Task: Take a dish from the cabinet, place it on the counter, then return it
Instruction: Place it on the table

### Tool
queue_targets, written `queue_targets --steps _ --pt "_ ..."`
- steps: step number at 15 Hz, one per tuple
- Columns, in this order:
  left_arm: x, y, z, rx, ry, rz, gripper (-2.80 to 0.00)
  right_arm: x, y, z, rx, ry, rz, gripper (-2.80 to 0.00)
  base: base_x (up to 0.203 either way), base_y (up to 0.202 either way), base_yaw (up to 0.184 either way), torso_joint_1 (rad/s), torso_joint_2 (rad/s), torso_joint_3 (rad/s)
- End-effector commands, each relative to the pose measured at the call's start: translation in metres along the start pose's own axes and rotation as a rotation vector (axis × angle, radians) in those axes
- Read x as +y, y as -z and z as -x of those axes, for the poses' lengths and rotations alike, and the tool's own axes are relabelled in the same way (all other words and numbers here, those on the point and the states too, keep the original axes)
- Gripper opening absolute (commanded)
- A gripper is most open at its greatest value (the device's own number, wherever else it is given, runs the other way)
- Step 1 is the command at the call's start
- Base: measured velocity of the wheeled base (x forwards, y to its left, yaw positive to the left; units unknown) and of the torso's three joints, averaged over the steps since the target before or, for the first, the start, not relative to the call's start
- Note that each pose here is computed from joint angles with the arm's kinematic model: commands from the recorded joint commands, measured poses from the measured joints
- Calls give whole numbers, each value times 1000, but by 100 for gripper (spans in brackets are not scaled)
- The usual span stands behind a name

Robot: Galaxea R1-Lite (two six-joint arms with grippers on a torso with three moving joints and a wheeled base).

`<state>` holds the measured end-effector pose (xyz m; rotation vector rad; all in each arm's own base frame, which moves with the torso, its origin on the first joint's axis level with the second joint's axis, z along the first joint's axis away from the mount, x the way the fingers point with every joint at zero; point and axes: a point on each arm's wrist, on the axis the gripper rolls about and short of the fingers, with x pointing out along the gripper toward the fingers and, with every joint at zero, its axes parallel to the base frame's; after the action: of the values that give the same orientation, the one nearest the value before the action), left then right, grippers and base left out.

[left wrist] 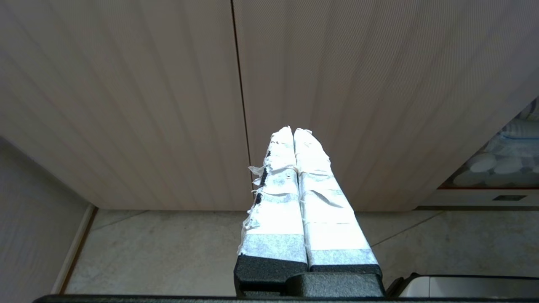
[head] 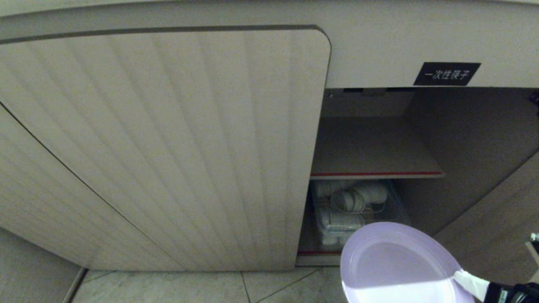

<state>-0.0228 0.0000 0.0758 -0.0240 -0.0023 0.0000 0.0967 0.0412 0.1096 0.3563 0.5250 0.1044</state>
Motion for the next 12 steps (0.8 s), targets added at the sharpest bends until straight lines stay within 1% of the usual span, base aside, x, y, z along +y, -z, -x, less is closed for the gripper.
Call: queue_targets --steps 1,7,12 --pt "0 0 0 -1 0 1 -280 -1 1 1 -5 -1 -3 -280 0 0 0 0 0 0" --pt "0 0 0 -1 0 1 -280 -5 7 6 -3 0 -5 -280 0 0 0 0 0 0" --pt "0 0 0 -1 0 1 -280 -5 6 8 -9 -4 -7 -280 0 0 0 0 0 0"
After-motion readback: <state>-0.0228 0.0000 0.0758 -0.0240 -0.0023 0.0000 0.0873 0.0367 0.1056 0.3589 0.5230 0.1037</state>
